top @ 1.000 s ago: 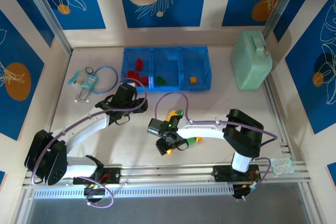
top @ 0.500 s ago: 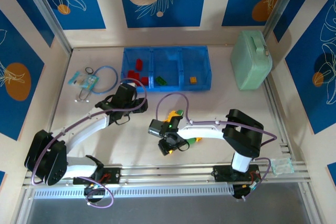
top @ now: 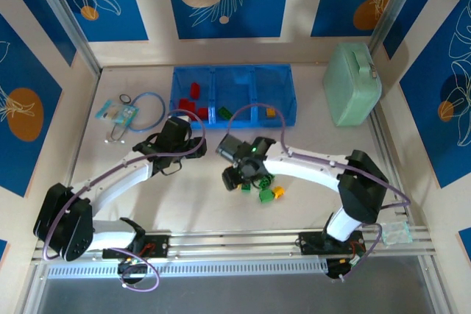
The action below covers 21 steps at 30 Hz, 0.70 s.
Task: Sort the legos into containers by color
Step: Pick up the lego from the bottom-center of the table, then place the lego in the container.
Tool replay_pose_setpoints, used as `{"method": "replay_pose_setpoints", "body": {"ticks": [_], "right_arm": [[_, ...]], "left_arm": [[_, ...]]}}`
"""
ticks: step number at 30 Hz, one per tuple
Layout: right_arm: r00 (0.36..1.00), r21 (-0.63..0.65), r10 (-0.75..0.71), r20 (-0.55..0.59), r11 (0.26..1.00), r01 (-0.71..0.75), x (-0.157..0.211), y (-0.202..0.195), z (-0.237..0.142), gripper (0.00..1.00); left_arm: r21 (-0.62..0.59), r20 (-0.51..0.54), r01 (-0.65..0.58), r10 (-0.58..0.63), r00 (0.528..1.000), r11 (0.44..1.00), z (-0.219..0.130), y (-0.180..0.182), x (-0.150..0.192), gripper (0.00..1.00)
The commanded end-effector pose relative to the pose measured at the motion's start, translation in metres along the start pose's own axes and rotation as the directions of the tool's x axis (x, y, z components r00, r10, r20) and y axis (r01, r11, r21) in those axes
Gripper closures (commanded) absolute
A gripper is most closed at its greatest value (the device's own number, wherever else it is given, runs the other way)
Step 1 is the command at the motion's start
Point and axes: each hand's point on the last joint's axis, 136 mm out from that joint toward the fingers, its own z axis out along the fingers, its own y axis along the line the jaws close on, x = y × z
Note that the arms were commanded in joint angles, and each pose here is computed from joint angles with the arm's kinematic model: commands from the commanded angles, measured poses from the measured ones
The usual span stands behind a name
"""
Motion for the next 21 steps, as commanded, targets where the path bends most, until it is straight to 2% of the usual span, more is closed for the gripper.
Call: {"method": "replay_pose_setpoints", "body": {"ticks": [1, 10, 15, 21], "right_arm": [[0.997, -0.018, 0.026, 0.074, 1.000, -0.024, -0.036, -0.023, -0.022, 0.40], [0.958, -0.001, 0.232, 0.168, 0.972, -0.235, -0.126, -0.123, -0.033, 0.40], [0.939, 0.005, 0.306, 0.157, 0.950, -0.311, -0.157, -0.167, -0.018, 0.40], [0.919, 0.045, 0.365, 0.151, 0.926, -0.376, -0.183, -0.203, 0.002, 0.39]], "left_arm": [[0.014, 0.005, 0.011, -0.011, 1.000, 1.000, -0.006, -0.002, 0.005, 0.27], [0.051, -0.045, -0.032, 0.034, 0.998, 0.998, -0.003, -0.023, 0.039, 0.27], [0.088, -0.063, -0.062, 0.067, 0.996, 0.994, 0.000, -0.039, 0.058, 0.27], [0.166, -0.049, -0.167, 0.177, 0.983, 0.972, -0.009, -0.074, 0.070, 0.27]]}}
